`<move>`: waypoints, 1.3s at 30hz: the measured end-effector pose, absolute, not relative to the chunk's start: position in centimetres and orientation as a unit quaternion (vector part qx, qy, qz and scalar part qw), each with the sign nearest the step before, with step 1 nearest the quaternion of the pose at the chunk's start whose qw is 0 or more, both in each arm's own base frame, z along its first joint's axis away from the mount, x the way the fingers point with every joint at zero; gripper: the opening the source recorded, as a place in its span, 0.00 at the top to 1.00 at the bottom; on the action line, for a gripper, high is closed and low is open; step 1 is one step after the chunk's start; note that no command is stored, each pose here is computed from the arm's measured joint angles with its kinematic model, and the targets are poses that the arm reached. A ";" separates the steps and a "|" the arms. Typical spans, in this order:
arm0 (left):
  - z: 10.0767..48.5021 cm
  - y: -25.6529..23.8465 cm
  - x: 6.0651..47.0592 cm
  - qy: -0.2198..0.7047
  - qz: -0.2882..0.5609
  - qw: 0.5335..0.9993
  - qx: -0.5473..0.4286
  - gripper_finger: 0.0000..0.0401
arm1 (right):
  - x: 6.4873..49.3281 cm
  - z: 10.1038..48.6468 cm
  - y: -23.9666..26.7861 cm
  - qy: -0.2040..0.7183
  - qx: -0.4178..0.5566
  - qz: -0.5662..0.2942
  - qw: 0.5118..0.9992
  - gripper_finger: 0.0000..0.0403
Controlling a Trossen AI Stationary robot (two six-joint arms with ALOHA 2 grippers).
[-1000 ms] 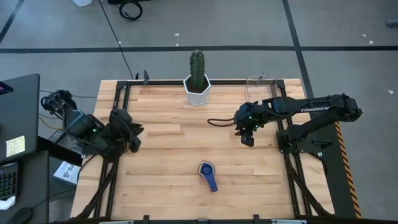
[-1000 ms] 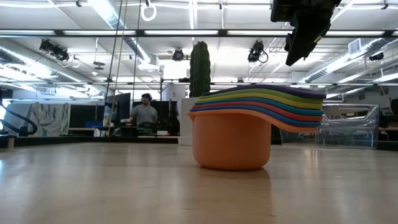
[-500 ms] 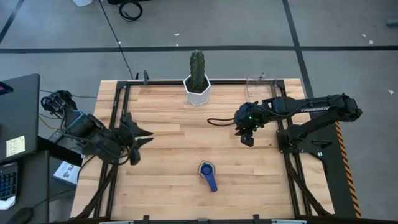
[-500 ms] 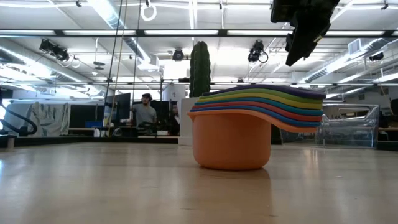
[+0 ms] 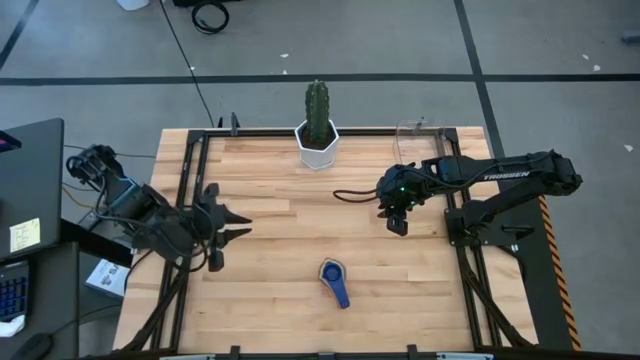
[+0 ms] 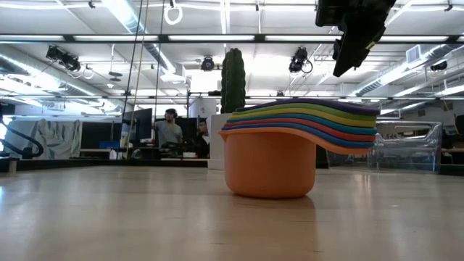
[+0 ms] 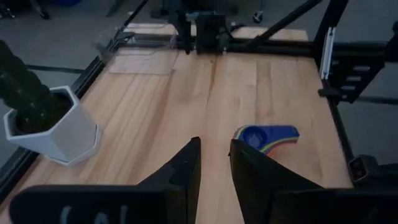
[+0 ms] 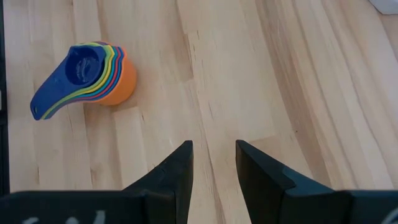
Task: Nest measuring cups in basket
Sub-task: Put the stacked measuring cups into the transparent bin
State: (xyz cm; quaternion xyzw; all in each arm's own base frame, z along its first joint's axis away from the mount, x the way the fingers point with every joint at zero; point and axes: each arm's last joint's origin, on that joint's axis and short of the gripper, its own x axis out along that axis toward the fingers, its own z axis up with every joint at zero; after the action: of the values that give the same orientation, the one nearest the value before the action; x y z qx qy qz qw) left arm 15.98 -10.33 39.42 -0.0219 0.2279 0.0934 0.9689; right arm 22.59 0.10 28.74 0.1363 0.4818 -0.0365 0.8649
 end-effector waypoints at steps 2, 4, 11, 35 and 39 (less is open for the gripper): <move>38.8 -10.5 16.1 0.235 0.091 0.968 -0.016 0.77 | 22.6 28.7 0.1 0.482 0.136 -0.036 0.865 0.69; 38.4 -10.6 16.2 0.237 0.091 0.967 -0.018 0.77 | 22.6 28.7 0.1 0.482 0.136 -0.036 0.865 0.69; 38.1 -10.7 16.3 0.245 0.079 0.966 -0.028 0.77 | 22.6 28.7 0.1 0.482 0.136 -0.036 0.865 0.69; 38.1 -10.6 16.3 0.247 0.080 0.965 -0.031 0.77 | 22.6 28.8 1.0 0.486 0.117 0.029 0.866 0.68; 38.1 -10.6 16.3 0.247 0.080 0.965 -0.031 0.77 | 22.9 29.0 1.9 0.468 0.115 0.052 0.875 0.68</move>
State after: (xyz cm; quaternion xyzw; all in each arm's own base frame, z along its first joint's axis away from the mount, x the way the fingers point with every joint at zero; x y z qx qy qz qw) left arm 16.26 -10.64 38.08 -0.0307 0.2466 0.0802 0.9653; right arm 22.90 1.94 29.03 0.1153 0.4681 0.0522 0.8746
